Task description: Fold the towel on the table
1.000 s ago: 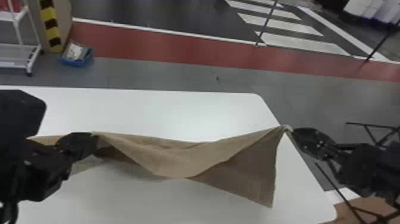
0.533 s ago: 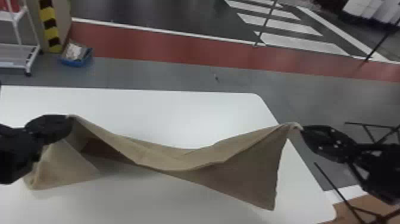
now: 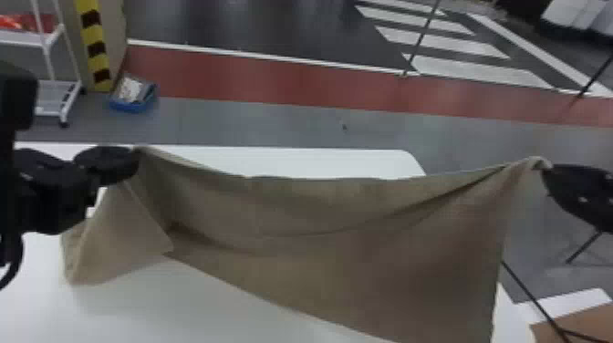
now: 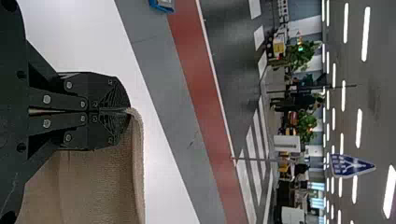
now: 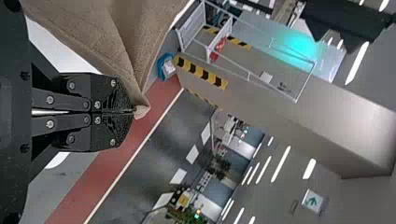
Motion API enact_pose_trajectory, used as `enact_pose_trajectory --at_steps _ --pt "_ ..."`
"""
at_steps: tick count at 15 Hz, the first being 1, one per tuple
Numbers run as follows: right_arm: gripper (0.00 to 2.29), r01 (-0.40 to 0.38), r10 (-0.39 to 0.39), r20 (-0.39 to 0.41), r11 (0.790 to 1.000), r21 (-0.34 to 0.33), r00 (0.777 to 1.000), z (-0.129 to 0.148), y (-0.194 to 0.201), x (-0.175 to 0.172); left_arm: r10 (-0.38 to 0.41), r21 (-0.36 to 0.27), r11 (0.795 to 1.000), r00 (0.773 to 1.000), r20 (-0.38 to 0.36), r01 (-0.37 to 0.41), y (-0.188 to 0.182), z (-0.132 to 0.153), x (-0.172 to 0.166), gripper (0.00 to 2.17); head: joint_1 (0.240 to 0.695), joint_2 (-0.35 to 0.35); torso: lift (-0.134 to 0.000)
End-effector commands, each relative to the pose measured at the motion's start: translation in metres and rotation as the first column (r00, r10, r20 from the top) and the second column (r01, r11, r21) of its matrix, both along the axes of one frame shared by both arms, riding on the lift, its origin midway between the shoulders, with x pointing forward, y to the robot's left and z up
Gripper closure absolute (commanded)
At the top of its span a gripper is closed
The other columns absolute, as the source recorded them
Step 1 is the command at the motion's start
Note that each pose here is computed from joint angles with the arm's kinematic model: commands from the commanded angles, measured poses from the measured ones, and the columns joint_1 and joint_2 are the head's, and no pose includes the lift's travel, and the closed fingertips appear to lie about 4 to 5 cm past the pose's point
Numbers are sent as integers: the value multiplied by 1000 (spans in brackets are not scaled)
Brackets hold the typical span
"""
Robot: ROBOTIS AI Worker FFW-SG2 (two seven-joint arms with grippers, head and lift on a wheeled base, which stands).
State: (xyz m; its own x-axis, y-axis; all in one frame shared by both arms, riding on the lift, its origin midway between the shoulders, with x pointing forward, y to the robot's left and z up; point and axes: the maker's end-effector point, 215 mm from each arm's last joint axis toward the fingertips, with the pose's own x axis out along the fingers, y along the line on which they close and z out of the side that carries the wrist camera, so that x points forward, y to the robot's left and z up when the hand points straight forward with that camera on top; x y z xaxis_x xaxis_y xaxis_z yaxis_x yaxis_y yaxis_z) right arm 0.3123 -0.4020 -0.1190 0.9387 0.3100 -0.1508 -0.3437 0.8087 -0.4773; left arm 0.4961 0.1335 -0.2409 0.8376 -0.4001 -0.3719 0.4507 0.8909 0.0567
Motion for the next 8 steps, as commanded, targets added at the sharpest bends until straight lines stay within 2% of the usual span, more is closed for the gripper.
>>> enact_pose_trajectory --at_steps 1,2,3,4,5,8 --pt "1946 54 -54 -51 999 0 997 -22 -19 7 -65 65 995 992 -113 73 -47 -62 16 1126 639 -350 -125" --pt "1946 78 -81 -86 996 -35 993 -39 -28 13 -83 114 988 984 -157 102 -67 -95 18 961 642 -350 -125" --pt "1946 95 -105 -115 991 -90 988 -57 -37 18 -104 154 979 976 -190 134 -85 -126 16 542 655 -350 -125" --pt "1949 111 -126 -142 988 -107 982 -73 -46 22 -129 179 970 970 -208 167 -100 -146 12 282 690 -350 -125" --pt "1949 117 -136 -167 986 -117 977 -90 -53 24 -141 205 961 967 -212 185 -113 -157 7 73 695 -350 -125" --pt "1946 153 -176 -212 981 -120 961 -121 -72 25 -113 241 957 975 -192 159 -108 -160 -2 63 695 -350 -125"
